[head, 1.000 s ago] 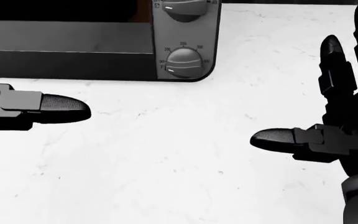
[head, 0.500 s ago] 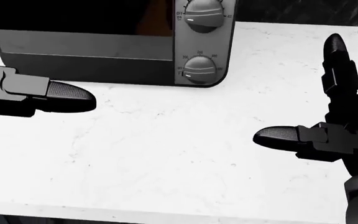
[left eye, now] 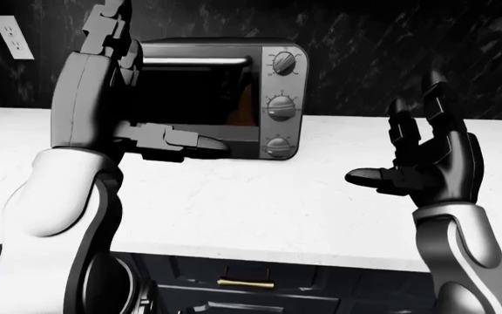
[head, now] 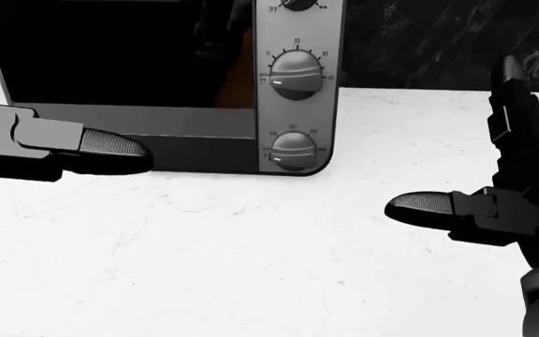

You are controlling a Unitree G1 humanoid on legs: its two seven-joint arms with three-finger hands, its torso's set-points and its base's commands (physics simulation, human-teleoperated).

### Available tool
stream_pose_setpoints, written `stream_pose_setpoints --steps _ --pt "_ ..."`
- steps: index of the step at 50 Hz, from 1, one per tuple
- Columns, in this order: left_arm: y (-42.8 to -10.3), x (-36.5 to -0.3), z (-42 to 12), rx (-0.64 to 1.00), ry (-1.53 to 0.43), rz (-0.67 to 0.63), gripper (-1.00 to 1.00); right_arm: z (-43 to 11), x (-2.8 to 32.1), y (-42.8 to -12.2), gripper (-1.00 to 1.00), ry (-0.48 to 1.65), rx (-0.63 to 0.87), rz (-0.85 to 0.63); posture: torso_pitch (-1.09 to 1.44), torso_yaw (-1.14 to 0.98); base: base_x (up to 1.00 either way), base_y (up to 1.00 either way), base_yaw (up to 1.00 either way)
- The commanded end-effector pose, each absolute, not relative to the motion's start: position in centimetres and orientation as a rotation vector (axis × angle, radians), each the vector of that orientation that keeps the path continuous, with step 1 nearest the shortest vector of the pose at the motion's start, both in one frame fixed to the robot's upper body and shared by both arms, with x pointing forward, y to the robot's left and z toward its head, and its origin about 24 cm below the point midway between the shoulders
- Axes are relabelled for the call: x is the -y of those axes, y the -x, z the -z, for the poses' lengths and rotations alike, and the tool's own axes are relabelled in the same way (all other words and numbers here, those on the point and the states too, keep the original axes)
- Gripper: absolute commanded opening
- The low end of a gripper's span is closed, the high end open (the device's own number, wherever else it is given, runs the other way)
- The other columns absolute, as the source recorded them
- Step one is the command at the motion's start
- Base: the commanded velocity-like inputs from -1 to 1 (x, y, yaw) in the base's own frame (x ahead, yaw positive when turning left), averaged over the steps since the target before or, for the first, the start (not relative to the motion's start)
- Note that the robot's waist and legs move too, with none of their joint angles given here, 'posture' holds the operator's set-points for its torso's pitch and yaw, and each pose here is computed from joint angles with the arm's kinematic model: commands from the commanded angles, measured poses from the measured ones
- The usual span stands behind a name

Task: Open the toaster oven door.

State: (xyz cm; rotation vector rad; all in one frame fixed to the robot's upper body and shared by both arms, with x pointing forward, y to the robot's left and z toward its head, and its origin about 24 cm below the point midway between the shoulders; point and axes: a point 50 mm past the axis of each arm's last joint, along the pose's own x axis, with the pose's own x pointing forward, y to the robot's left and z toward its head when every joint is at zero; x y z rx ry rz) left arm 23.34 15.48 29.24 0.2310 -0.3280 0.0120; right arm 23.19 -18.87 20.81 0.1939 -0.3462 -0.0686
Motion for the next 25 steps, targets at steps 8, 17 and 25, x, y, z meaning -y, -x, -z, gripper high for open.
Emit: stream_pose_setpoints --steps 8,17,25 --pt "-23.1 -15.5 -29.9 0.381 -0.234 -0.025 1.0 -21.7 18.7 -22.9 1.0 -0.189 0.416 0.057 -0.58 0.0 0.0 0.0 0.0" --pt "-23.7 -15.7 -30.0 0.385 -0.275 -0.043 1.0 -21.5 18.6 -22.9 1.0 -0.189 0.414 0.056 -0.64 0.0 0.0 0.0 0.0" --pt "-27.8 -16.0 -29.3 0.338 -0.602 -0.16 1.0 -21.0 18.6 -22.9 1.0 -0.193 0.409 0.055 -0.64 0.0 0.0 0.0 0.0"
